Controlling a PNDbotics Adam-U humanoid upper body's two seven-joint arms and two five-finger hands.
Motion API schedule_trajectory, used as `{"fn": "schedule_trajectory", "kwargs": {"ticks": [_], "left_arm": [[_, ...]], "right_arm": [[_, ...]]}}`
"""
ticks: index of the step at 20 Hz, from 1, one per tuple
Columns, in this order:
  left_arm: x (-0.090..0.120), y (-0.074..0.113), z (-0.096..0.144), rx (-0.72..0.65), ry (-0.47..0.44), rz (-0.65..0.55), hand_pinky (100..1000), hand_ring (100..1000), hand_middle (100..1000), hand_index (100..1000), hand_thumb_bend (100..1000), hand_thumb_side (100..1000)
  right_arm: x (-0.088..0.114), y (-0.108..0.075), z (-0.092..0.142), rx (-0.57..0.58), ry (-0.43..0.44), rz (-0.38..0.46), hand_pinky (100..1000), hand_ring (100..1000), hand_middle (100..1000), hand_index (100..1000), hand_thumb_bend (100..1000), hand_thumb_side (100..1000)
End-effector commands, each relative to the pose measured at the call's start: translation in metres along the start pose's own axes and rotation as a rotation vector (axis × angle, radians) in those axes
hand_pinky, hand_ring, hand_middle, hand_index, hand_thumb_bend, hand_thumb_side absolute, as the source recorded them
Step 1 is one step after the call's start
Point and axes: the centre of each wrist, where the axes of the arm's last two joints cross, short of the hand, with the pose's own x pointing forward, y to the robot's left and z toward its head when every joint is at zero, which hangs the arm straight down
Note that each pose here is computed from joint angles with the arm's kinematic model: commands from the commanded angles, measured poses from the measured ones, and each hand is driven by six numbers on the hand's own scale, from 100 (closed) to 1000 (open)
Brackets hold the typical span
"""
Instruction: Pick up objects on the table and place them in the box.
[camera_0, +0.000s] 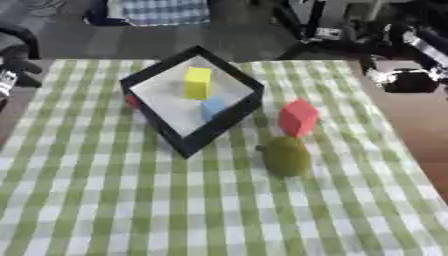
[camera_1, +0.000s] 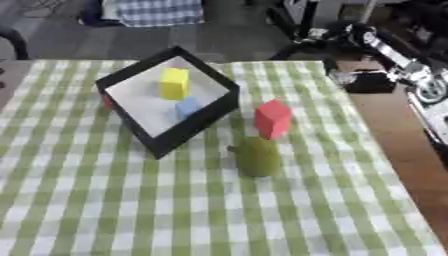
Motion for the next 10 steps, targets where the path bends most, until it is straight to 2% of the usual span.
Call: {"fn": "schedule_trajectory", "kwargs": {"ticks": [1, 5, 6, 7, 10], "left_arm": [[0.006, 0.001, 0.004, 0.037, -0.012, 0.038, 731, 593, 625, 920, 180, 985], [0.003, -0.010, 0.013, 0.043, 0.007, 0.090, 728, 587, 617, 919, 176, 1000], [0.002, -0.013, 0.015, 0.041, 0.012, 0.098, 728, 586, 616, 919, 175, 1000], [0.002, -0.014, 0.016, 0.039, 0.016, 0.103, 728, 584, 614, 919, 171, 1000], [0.000, -0.016, 0.018, 0.032, 0.025, 0.110, 727, 581, 611, 919, 168, 1000]], "right_arm": [[-0.010, -0.010, -0.010, 0.137, 0.021, 0.061, 926, 882, 901, 978, 100, 393], [-0.014, -0.004, -0.036, 0.275, 0.019, 0.132, 944, 923, 944, 999, 117, 439], [-0.014, -0.001, -0.041, 0.313, 0.019, 0.158, 948, 931, 951, 1000, 143, 448], [-0.014, 0.001, -0.045, 0.350, 0.018, 0.186, 960, 955, 971, 1000, 212, 476], [-0.014, 0.007, -0.053, 0.464, 0.004, 0.277, 969, 981, 988, 1000, 279, 456]]}}
